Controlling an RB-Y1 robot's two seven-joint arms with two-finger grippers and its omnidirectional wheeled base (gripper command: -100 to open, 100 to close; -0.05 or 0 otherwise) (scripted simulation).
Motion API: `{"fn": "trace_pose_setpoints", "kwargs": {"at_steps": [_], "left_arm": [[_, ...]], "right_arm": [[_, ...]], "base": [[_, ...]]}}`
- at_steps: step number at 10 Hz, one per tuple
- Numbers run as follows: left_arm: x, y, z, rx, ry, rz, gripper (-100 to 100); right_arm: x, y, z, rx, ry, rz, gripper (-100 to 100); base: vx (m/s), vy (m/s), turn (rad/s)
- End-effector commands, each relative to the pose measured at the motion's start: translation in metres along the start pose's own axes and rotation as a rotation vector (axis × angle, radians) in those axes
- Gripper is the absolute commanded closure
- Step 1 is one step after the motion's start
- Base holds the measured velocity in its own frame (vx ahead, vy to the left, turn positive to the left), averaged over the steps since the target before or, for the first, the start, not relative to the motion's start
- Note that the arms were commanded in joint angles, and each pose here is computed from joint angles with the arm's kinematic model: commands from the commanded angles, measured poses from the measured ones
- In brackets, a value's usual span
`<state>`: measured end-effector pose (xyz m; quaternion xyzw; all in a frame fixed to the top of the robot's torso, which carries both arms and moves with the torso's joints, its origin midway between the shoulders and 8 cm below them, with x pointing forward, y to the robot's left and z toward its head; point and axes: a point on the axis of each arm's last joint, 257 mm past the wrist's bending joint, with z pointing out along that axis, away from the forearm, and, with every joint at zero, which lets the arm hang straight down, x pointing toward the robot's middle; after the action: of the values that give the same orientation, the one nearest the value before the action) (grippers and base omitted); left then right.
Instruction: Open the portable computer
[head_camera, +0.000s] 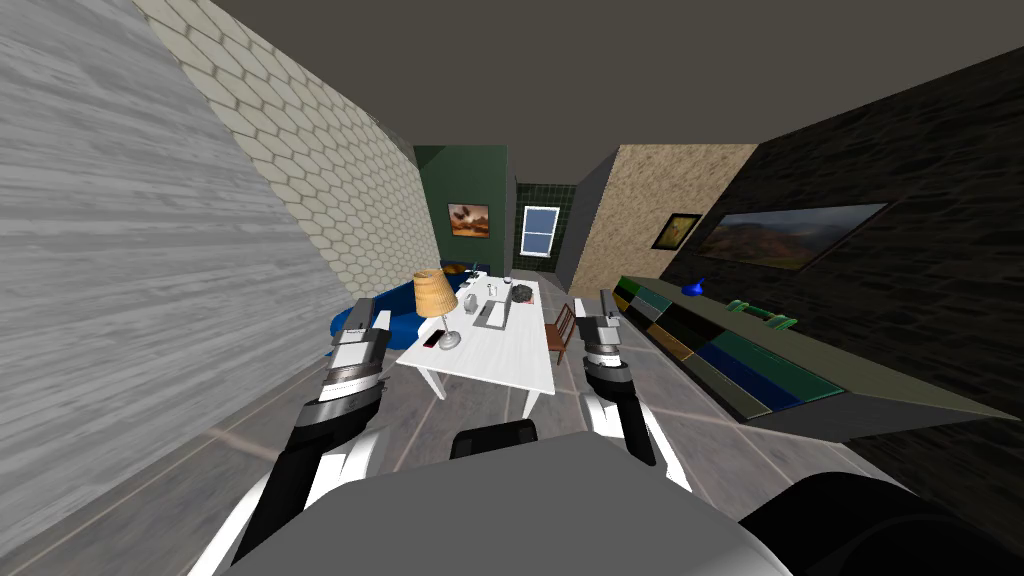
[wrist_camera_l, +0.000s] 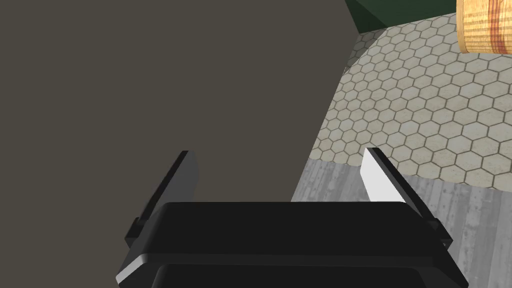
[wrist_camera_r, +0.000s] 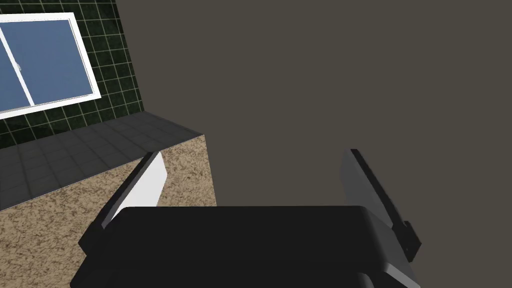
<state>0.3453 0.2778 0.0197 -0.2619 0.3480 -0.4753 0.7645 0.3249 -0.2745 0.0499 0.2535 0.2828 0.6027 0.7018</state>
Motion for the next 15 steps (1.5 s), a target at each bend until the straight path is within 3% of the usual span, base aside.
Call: {"fn": "trace_pose_setpoints", "kwargs": {"at_steps": [1,9,10,15], "left_arm": [[0.0,0.0,0.0,0.0,0.0,0.0,0],[0.0,0.0,0.0,0.0,0.0,0.0,0],[0.002,0.003,0.0,-0.001,0.025,0.015,-100],[-0.004,0.028,-0.001,-0.036,0.101,0.081,-100]], "right_arm": [[0.0,0.0,0.0,0.0,0.0,0.0,0],[0.0,0.0,0.0,0.0,0.0,0.0,0],[0.0,0.0,0.0,0.0,0.0,0.0,0],[0.0,0.0,0.0,0.0,0.0,0.0,0]], "base": [[0.0,0.0,0.0],[0.0,0.0,0.0],[-0.047,0.002,-0.088],[-0.108,-0.04,-0.166]]}}
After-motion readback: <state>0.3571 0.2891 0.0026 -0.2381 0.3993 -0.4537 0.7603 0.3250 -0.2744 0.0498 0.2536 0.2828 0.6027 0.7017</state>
